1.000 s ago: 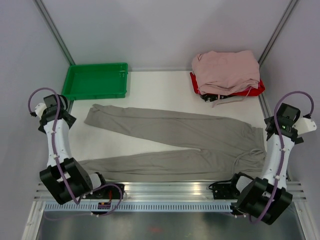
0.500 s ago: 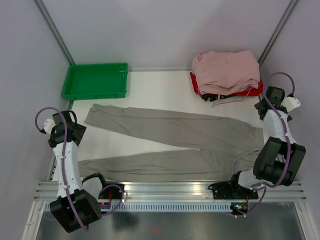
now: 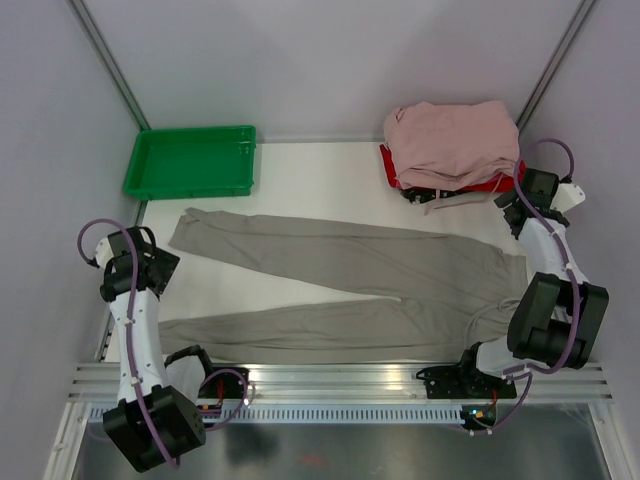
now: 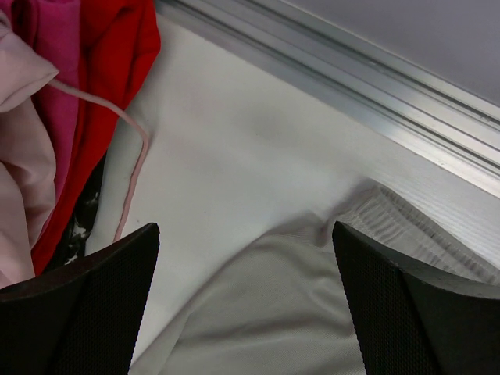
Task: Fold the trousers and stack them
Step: Flatten the trousers out
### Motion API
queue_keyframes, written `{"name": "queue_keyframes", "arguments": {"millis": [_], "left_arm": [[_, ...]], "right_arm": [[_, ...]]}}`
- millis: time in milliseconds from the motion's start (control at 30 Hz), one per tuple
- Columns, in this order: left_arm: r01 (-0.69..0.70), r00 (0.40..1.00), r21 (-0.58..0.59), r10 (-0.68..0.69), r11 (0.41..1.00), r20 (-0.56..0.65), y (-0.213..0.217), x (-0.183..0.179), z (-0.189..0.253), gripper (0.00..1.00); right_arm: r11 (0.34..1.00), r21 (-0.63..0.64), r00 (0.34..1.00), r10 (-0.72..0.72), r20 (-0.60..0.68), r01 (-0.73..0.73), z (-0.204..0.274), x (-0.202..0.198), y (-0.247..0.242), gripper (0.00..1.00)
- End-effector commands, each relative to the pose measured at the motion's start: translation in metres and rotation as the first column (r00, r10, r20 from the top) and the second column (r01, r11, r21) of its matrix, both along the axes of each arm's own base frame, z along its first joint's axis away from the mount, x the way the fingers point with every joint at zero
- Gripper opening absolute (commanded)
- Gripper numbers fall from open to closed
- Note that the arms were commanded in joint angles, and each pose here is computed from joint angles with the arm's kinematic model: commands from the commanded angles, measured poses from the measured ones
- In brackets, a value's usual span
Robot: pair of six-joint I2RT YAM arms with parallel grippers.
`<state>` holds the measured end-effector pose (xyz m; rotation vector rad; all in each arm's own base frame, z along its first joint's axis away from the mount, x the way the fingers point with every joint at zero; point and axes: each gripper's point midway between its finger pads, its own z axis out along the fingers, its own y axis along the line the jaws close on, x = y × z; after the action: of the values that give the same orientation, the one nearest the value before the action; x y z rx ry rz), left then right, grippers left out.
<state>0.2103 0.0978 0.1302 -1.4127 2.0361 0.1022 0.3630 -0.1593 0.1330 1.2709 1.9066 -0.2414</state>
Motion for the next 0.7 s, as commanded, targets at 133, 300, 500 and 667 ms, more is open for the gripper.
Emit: {"name": "queue_keyframes", "arguments": {"millis": [133,300,500,667], "left_arm": [[0.057,0.998,0.005,-0.057,0.998,0.026,-0.003,0.009,0.003,0.84],[0.053,0.998,-0.001,-0.053,0.999,0.03,-0.004,0.009,0.002,0.84],[0.061,0.997,-0.011,-0.06,0.998,0.049,-0.005,0.015,0.006,0.84],[0.062,0.997,-0.058,-0.059,0.996,0.05,-0.013,0.014,0.007,0.84]], "right_arm": [[0.999,0.004,0.999,0.041,0.036,-0.041,0.003,0.018,0.011,0.98],[0.999,0.004,0.999,0.035,0.029,-0.035,0.0,0.016,0.01,0.98],[0.999,0.01,0.999,0.03,0.025,-0.031,-0.004,0.015,0.011,0.98],[0.999,0.029,0.999,0.014,0.038,-0.015,-0.006,0.016,0.012,0.98]]}}
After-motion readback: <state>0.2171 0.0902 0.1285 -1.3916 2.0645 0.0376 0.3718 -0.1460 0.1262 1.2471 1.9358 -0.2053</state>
